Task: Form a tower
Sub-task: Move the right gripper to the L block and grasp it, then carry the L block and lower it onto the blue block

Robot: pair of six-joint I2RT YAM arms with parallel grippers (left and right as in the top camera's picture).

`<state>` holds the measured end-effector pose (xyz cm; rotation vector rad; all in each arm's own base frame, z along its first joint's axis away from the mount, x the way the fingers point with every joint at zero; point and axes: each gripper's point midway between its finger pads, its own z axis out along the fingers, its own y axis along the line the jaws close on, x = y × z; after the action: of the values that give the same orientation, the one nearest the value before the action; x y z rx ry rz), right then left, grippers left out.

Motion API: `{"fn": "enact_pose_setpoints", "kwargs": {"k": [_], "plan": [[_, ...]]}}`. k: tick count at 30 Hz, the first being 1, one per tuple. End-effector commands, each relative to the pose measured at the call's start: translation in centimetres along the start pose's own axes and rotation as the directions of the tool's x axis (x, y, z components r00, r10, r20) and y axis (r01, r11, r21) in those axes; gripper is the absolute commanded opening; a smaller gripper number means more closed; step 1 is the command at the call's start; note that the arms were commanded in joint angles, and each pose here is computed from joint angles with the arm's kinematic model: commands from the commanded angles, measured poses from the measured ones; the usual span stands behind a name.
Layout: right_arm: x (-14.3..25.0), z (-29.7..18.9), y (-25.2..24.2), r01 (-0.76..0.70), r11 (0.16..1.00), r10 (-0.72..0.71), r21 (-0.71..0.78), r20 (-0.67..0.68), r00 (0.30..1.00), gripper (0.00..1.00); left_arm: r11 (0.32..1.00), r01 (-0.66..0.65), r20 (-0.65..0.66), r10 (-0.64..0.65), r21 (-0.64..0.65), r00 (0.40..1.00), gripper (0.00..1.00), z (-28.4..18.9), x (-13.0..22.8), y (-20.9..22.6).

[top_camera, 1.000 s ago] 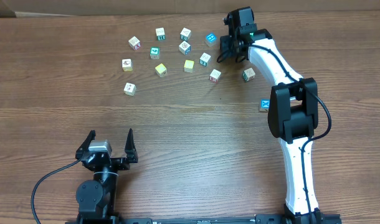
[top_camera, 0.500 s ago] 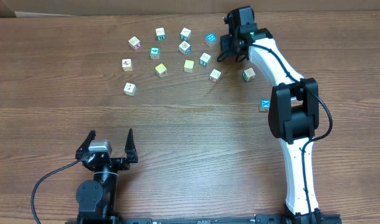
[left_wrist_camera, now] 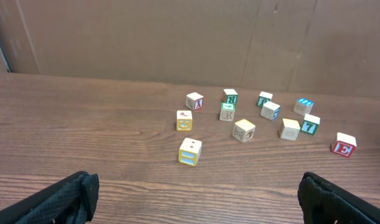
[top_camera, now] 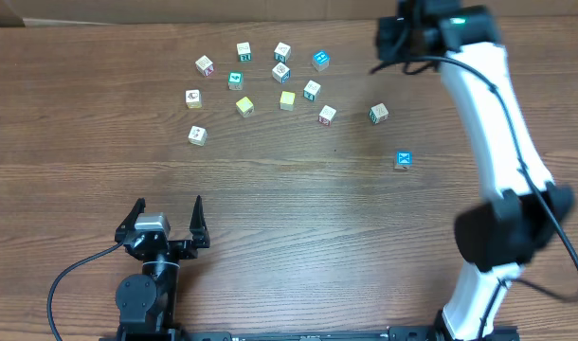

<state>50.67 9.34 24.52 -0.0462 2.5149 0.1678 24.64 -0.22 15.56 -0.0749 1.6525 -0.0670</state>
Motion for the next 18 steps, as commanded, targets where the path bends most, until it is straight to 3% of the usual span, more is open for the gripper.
{"fn": "enact_pose_setpoints", "kwargs": {"k": [1,7,18], "plan": [[1.0,-3.1,-1.0,-0.063,0.998,0.063,0.024,-0.025,0.998,0.20,1.000,-0.029,0.008,0.029,0.006,1.000,1.00,0.0,-0.1,-0.1],[6.8,-3.5,-2.0,-0.094,0.992,0.112,0.081,-0.253,0.961,0.21,1.000,-0.029,0.007,0.029,0.006,1.000,0.99,0.0,-0.1,-0.1],[13.5,0.3,-3.4,-0.140,0.977,0.196,0.159,-0.432,0.880,0.22,1.000,-0.029,0.008,0.029,0.006,1.000,1.00,0.0,-0.1,-0.1]]}}
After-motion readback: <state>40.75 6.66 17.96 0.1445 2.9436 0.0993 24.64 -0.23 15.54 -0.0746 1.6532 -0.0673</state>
